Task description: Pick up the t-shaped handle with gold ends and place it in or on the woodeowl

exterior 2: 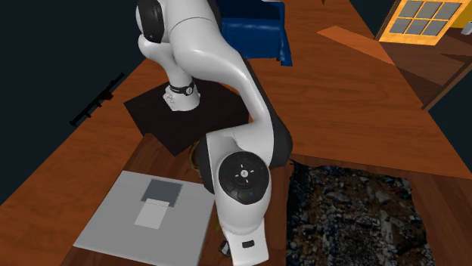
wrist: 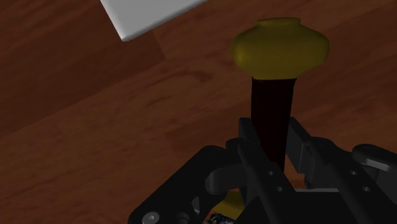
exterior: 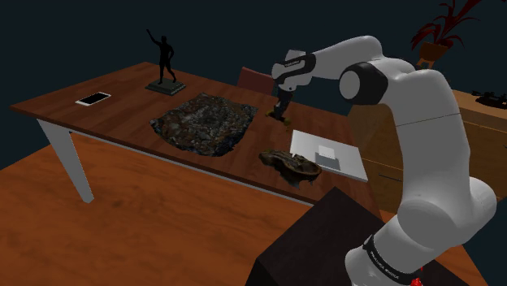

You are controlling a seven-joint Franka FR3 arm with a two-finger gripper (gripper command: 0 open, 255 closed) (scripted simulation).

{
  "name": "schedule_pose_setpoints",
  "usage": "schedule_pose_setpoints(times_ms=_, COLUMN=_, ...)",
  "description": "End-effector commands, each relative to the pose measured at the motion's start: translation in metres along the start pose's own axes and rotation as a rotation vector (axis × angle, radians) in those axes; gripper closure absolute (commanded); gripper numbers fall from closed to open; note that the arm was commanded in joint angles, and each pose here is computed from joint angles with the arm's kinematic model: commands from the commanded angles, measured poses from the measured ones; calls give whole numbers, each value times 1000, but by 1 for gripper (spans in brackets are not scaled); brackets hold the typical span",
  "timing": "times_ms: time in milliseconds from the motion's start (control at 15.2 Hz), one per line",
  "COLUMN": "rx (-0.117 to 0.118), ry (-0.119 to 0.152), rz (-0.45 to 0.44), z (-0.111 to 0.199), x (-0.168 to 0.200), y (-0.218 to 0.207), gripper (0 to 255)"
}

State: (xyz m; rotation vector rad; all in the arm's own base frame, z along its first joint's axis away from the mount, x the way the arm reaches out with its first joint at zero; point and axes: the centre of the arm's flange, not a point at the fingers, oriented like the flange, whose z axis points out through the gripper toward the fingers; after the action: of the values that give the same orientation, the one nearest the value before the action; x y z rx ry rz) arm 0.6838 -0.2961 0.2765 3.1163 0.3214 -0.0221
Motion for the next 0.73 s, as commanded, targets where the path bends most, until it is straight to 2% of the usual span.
schedule_pose_setpoints(times_ms=0, rx=0, ry=0, rz=0, z=-11, x=0, y=-1, gripper=255)
schedule_pose_setpoints(times_ms=660, rx=0, ry=0, rz=0, z=-60, x=-1, y=0, gripper=255)
